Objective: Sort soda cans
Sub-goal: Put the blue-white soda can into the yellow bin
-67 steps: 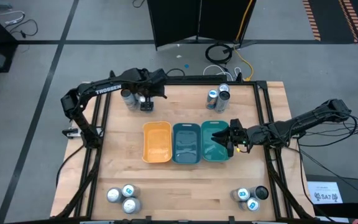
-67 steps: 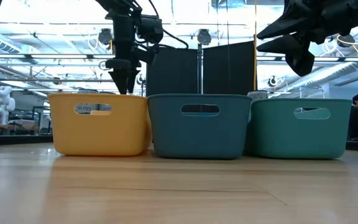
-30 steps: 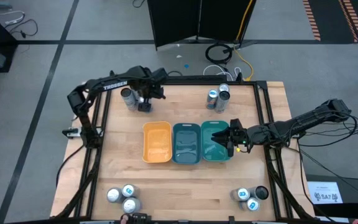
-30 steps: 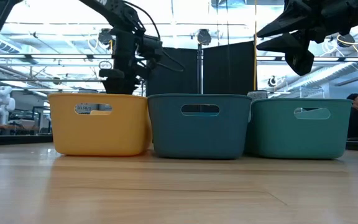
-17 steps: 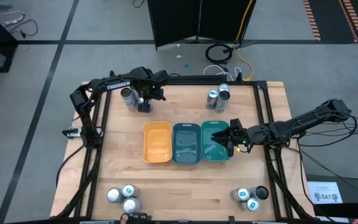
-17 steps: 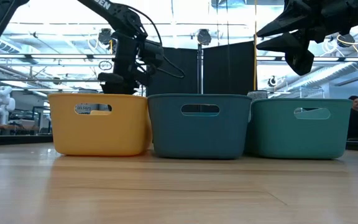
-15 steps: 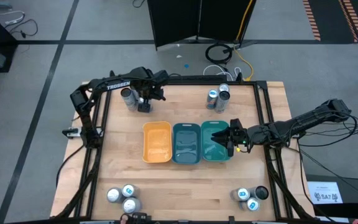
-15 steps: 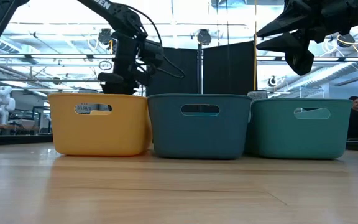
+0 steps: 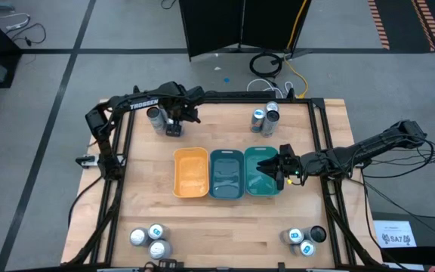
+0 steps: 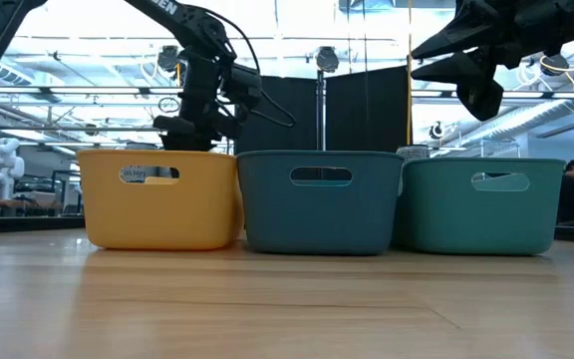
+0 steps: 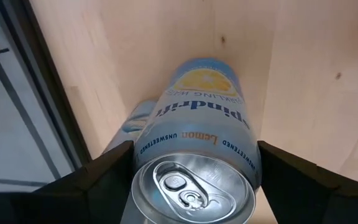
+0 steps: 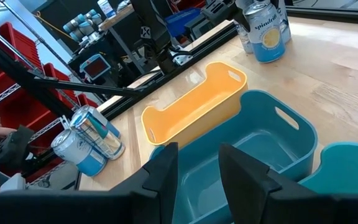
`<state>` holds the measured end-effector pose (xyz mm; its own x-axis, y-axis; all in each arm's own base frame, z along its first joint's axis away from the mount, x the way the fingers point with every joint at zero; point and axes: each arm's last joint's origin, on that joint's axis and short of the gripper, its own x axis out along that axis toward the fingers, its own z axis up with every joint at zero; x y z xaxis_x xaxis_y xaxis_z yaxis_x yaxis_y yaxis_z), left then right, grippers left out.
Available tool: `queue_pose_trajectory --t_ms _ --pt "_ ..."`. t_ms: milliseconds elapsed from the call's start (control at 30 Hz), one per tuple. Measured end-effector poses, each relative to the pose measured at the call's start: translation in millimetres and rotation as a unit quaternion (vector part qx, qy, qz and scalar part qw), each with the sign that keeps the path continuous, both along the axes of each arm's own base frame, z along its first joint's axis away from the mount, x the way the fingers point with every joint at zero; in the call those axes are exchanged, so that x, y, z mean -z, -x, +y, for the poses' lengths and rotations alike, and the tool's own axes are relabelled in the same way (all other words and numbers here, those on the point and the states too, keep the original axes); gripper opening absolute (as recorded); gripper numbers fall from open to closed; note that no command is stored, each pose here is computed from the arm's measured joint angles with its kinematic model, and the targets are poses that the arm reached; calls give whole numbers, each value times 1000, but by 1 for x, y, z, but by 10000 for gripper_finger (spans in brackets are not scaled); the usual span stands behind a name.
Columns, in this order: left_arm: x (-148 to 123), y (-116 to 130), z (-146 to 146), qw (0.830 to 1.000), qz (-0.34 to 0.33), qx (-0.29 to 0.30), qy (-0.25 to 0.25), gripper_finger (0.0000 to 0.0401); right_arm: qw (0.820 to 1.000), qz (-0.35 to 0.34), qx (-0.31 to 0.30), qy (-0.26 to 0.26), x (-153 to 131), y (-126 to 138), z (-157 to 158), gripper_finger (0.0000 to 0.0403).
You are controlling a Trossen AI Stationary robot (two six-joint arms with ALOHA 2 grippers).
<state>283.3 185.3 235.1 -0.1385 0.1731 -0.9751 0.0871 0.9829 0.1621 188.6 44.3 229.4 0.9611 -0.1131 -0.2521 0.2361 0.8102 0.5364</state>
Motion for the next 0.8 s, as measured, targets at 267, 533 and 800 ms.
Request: queue_pose_trajectory --t_ms 267,533,800 --pt "-26 -5 -1 999 -17 -35 -12 311 1000 -6 0 -2 -1 0 0 107" --pt "-77 -14 -13 993 -77 -92 -7 311 1000 -11 -3 -3 -2 -1 1 107" --pt "-114 -22 -53 987 -115 -108 4 311 1000 -12 -9 -6 -2 -1 1 107"
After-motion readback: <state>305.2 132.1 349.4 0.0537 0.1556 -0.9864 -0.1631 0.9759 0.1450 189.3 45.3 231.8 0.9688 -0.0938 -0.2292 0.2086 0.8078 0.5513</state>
